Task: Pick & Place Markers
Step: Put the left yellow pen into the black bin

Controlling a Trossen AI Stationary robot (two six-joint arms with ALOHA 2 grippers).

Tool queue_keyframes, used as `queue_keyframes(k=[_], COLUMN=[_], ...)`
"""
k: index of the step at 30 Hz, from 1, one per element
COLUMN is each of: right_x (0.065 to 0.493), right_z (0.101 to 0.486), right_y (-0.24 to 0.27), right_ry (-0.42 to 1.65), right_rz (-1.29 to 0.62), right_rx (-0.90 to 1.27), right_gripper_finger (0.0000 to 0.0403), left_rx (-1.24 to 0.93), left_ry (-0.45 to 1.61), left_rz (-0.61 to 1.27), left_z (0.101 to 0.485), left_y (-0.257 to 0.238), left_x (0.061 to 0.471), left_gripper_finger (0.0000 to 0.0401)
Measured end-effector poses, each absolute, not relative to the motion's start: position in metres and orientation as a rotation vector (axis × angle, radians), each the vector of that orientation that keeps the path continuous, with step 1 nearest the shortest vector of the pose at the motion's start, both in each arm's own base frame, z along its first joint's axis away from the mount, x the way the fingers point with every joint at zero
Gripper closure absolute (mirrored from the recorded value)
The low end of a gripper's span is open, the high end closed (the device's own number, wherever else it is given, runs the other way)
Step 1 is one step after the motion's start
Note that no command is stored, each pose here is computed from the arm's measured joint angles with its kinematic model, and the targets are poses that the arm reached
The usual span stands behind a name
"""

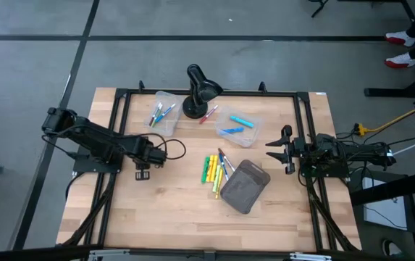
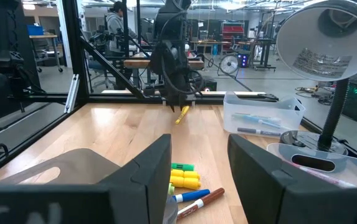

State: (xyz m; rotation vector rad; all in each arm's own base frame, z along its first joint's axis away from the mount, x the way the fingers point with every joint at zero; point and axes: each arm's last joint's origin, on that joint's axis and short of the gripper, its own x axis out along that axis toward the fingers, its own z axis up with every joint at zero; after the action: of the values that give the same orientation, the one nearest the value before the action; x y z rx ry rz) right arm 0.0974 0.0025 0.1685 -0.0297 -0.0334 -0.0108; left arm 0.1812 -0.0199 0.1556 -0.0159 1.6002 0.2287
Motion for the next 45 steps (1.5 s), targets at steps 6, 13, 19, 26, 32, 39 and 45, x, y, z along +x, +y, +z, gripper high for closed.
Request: queue_keyframes(k=[6, 13, 19, 26, 32, 39, 45], right_x=[0.097, 0.097, 0.097, 0.097, 0.097, 0.097, 0.097], right_z=[0.169, 0.168, 0.168, 0.169, 0.169, 0.169, 0.169], right_y=[0.003, 0.003, 0.003, 0.003, 0.003, 0.003, 0.003], right_ry=[-0.034, -0.033, -0.033, -0.034, -0.033, -0.033, -0.034], right_rz=[-0.011, -0.01, -0.011, -0.011, -0.011, -0.01, -0.011], right_rx=[-0.03, -0.03, -0.03, -0.03, -0.03, -0.03, -0.03], right_gripper_finger=[0.0246, 0.0246, 0.0246, 0.0246, 0.0246, 0.0246, 0.0246], left_rx=[0.027, 0.038, 0.033, 0.006, -0.027, -0.048, -0.123], left_ry=[1.558, 1.595, 1.719, 1.784, 1.788, 1.771, 1.635], left_rz=[0.195, 0.219, 0.257, 0.245, 0.176, 0.164, 0.176], left_z=[0.165, 0.159, 0.137, 0.127, 0.126, 0.129, 0.144], left_y=[-0.021, -0.018, -0.012, -0.009, -0.01, -0.011, -0.014], left_x=[0.19, 0.192, 0.197, 0.201, 0.201, 0.205, 0.23], left_gripper_finger=[0.0246, 0.0231, 0.023, 0.0239, 0.0314, 0.0381, 0.0379])
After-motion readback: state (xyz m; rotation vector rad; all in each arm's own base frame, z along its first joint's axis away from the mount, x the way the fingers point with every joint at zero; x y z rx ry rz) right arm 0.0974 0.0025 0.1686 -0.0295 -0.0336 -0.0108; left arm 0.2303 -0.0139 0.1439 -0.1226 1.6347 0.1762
